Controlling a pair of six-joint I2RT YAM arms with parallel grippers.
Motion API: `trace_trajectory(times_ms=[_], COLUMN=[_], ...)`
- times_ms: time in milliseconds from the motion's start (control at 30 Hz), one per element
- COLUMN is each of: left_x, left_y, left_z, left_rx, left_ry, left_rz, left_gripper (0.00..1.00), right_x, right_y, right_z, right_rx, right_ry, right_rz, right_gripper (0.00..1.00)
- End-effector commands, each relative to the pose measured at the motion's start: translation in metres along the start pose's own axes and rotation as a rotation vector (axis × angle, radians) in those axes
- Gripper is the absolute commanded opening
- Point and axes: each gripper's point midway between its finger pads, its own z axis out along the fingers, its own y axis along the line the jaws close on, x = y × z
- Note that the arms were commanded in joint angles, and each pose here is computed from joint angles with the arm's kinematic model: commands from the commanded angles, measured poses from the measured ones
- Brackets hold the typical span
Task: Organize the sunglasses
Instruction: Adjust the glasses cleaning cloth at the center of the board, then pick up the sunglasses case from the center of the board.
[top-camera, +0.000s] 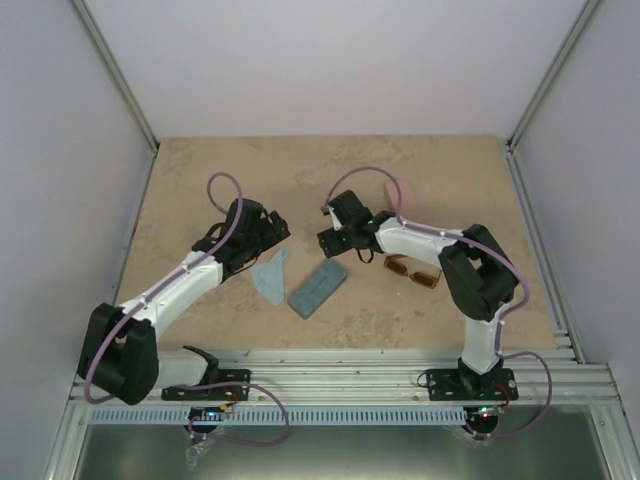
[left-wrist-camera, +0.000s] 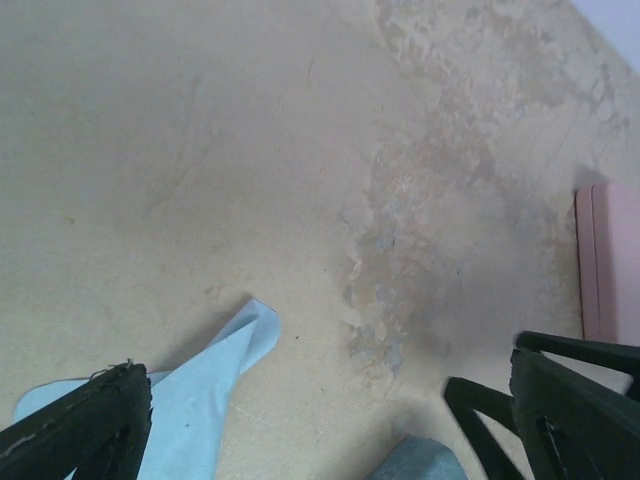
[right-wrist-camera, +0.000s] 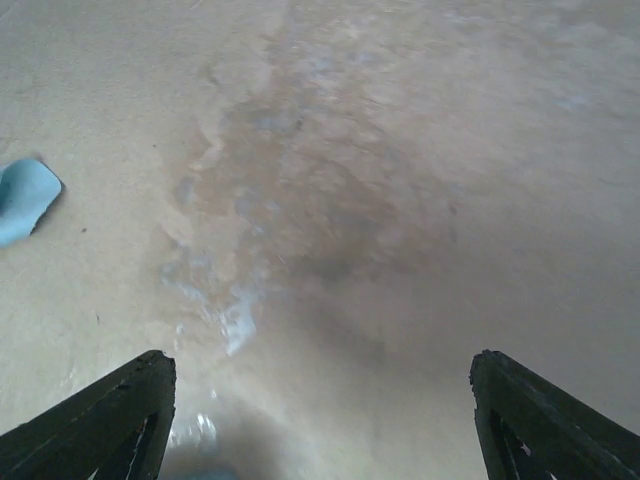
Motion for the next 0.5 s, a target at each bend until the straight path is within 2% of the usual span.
trace_trajectory(times_ms=[0, 167, 300, 433, 467], left_x=[-0.008, -0.011, -0.011, -0.008, -0.007], left_y=[0.016, 0.011, 0.004, -0.002, -0.003], left_z=[-0.014, -0.023, -0.022, -0.018, -0.017], left_rx=[-0.055, -0.019, 0.02, 0.049, 0.053], left_ry=[-0.066, -0.091, -0.084, -0.061, -0.058], left_rz=[0.012, 0.025, 0.032, 0.043, 0.045], left_gripper=[0.99, 0.99, 0.99, 0.99, 0.99], right_x=[0.002, 0.027, 0.052, 0.08, 0.086], right_y=[0.015, 0.002, -0.013, -0.001, 0.011], right_z=[0.022, 0.023, 0.001, -0.029, -0.037], right_rx=[-0.037, 0.028, 0.083, -0.022, -0.094], right_ry=[0.048, 0.134, 0.163, 0.178, 0.178], right_rz=[-0.07, -0.094, -0.075, -0.103, -0.123], right_gripper=[0.81, 0.81, 0.79, 0.74, 0.74])
